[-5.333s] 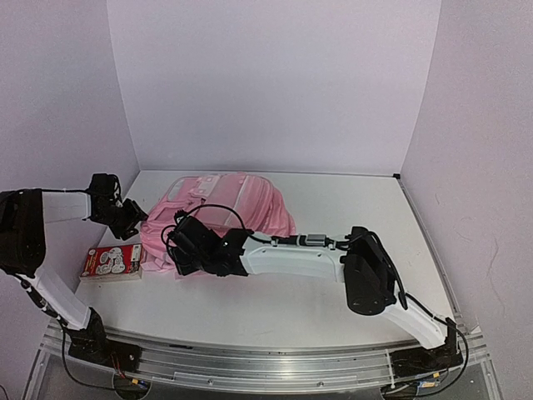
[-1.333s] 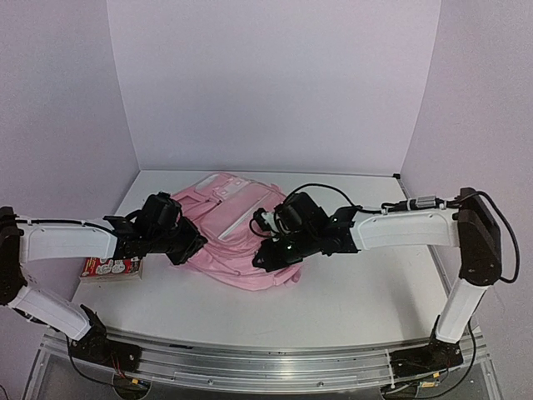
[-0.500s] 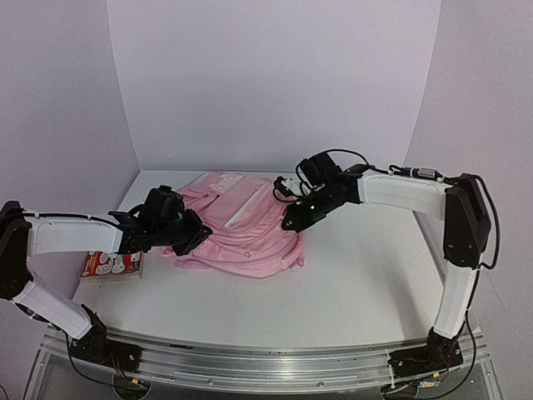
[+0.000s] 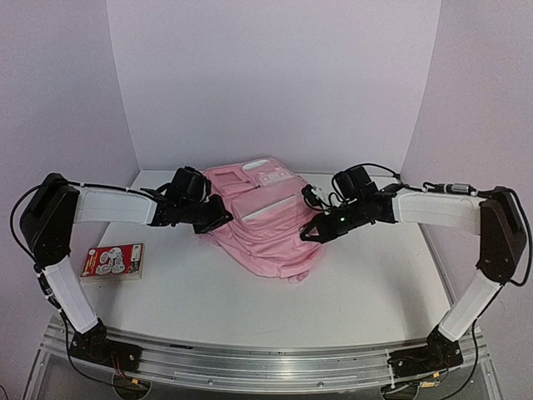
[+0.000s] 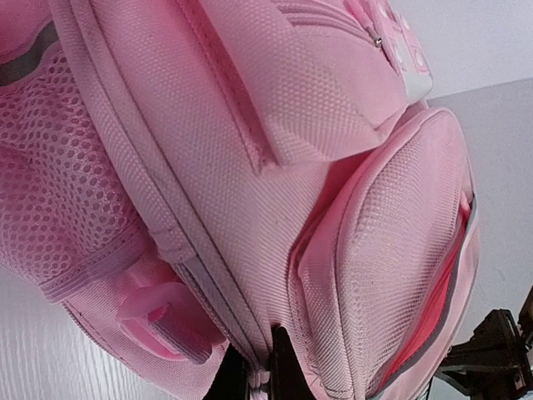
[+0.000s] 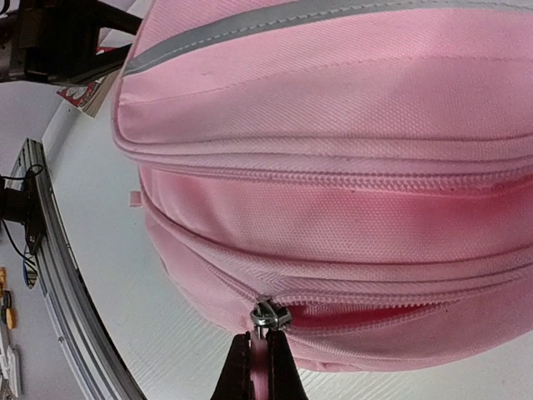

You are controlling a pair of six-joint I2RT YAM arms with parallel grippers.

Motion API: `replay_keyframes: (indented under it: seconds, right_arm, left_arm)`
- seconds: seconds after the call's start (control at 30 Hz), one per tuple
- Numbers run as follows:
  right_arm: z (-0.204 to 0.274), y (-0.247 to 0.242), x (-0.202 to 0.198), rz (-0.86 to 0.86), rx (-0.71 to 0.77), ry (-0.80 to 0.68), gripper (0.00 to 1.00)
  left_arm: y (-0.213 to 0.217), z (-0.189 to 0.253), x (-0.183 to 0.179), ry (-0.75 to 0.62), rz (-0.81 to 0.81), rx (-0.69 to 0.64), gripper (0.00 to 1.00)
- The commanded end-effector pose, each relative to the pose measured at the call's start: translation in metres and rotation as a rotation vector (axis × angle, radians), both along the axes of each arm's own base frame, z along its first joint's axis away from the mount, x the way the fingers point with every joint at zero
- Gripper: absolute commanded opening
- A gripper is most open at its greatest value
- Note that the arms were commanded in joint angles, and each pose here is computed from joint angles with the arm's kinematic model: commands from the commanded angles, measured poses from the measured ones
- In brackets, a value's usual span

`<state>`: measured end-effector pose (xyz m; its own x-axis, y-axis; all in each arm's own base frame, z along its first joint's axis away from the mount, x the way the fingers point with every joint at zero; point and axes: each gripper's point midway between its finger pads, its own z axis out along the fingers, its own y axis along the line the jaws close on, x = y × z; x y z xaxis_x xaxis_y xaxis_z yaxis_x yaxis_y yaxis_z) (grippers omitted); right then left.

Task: Pack the student bag
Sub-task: Zip the student bag at the center of the board.

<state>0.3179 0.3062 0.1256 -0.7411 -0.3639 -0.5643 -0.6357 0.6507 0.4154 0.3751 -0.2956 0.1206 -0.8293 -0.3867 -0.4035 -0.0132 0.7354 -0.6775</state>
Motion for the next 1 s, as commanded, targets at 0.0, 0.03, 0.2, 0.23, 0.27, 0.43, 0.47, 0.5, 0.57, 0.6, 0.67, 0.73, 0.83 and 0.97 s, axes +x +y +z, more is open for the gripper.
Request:
replay_keyframes:
  seconds: [0.0, 0.03, 0.2, 0.23, 0.27, 0.43, 0.47, 0.5, 0.57, 0.6, 0.67, 0.73, 0.83, 0.97]
  right_arm:
    - [-0.022, -0.041, -0.059, -0.148, -0.105, 0.248, 0.00]
    - [-0.023, -0.026, -0.067, -0.135, -0.080, 0.252, 0.00]
    - [-0.031, 0.038, -0.081, -0.110, 0.010, 0.270, 0.00]
    - [-0.032, 0.050, -0.081, -0.106, 0.036, 0.273, 0.00]
    - [-0.034, 0.059, -0.081, -0.104, 0.047, 0.276, 0.00]
    - [-0.033, 0.091, -0.074, -0.088, 0.079, 0.254, 0.00]
    - [-0.031, 0.097, -0.074, -0.077, 0.093, 0.250, 0.00]
    - [-0.029, 0.103, -0.075, -0.064, 0.107, 0.248, 0.00]
    - [-0.029, 0.108, -0.075, -0.060, 0.120, 0.253, 0.00]
    - [-0.029, 0.109, -0.076, -0.057, 0.120, 0.256, 0.00]
    - [-0.031, 0.108, -0.077, -0.058, 0.118, 0.262, 0.00]
    - [-0.033, 0.107, -0.078, -0.062, 0.115, 0.271, 0.00]
    - [-0.034, 0.105, -0.080, -0.066, 0.113, 0.273, 0.00]
    - [-0.033, 0.107, -0.080, -0.066, 0.116, 0.273, 0.00]
  left_arm:
    - [0.116, -0.007, 0.089, -0.113, 0.329, 0.367, 0.02]
    - [0.110, 0.001, 0.096, -0.126, 0.319, 0.355, 0.07]
    - [0.103, 0.027, 0.081, -0.123, 0.291, 0.273, 0.64]
    - [0.106, 0.032, 0.072, -0.109, 0.298, 0.257, 0.71]
    - [0.111, 0.030, 0.060, -0.080, 0.304, 0.249, 0.74]
    - [0.089, 0.018, -0.027, 0.009, 0.186, 0.056, 0.86]
    - [0.078, 0.020, -0.043, -0.002, 0.141, -0.002, 0.92]
    - [0.062, 0.023, -0.057, -0.008, 0.089, -0.054, 0.98]
    - [0.037, 0.028, -0.079, -0.028, 0.004, -0.125, 1.00]
    - [0.027, 0.026, -0.087, -0.024, -0.030, -0.156, 0.99]
    - [0.006, 0.022, -0.099, -0.014, -0.088, -0.240, 0.99]
    - [-0.004, 0.006, -0.108, 0.030, -0.127, -0.284, 0.96]
    - [-0.015, -0.010, -0.107, 0.066, -0.155, -0.272, 0.84]
    - [-0.030, -0.018, -0.096, 0.054, -0.175, -0.287, 0.75]
